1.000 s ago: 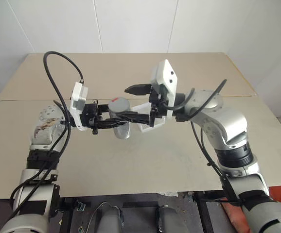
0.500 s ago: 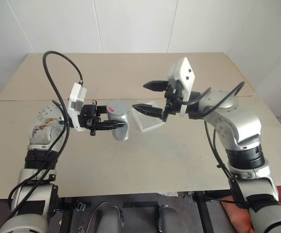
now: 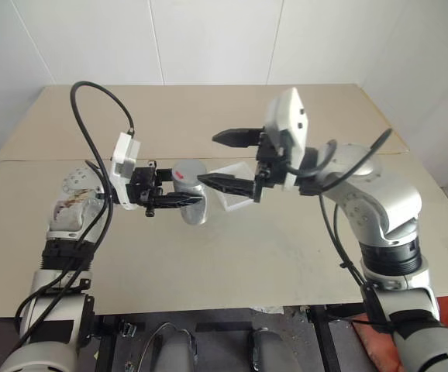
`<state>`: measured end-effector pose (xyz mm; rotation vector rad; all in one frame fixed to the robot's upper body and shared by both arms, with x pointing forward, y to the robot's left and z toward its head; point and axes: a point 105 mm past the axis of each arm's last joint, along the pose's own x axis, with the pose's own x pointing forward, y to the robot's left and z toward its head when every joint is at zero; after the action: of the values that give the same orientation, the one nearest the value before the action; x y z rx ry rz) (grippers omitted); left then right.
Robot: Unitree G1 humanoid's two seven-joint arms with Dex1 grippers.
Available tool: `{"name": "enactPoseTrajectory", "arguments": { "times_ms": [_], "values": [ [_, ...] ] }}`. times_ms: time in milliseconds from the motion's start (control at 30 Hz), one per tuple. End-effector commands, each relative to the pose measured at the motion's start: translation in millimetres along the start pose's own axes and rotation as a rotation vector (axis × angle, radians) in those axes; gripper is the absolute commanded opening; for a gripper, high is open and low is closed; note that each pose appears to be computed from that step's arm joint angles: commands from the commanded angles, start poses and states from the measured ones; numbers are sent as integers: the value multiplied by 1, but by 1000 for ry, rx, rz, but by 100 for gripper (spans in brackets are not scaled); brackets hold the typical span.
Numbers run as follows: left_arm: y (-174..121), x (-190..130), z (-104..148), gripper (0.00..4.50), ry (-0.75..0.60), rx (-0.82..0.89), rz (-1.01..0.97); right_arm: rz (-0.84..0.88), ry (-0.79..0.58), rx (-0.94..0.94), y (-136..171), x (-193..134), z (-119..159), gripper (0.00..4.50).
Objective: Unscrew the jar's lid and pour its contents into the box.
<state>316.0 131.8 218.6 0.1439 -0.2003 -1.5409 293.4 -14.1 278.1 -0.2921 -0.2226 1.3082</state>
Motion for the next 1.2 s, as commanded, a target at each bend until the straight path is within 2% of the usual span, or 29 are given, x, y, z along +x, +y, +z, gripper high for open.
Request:
{"name": "enactPoseTrajectory", "arguments": {
  "times_ms": [33,667,833,867,1200],
  "values": [
    [0,4,11,208,-4,66,-12,24,-9,-28,7,10,13,446],
    [1,3,10,208,3,81,-9,38,27,17,9,31,7,446],
    [1,3,10,208,5,80,-10,46,35,25,9,31,5,286],
    [1,3,10,208,5,80,-11,46,36,25,10,31,5,272],
    [1,3,7,208,15,75,-20,6,-19,73,-3,24,18,272]
  ]
}}
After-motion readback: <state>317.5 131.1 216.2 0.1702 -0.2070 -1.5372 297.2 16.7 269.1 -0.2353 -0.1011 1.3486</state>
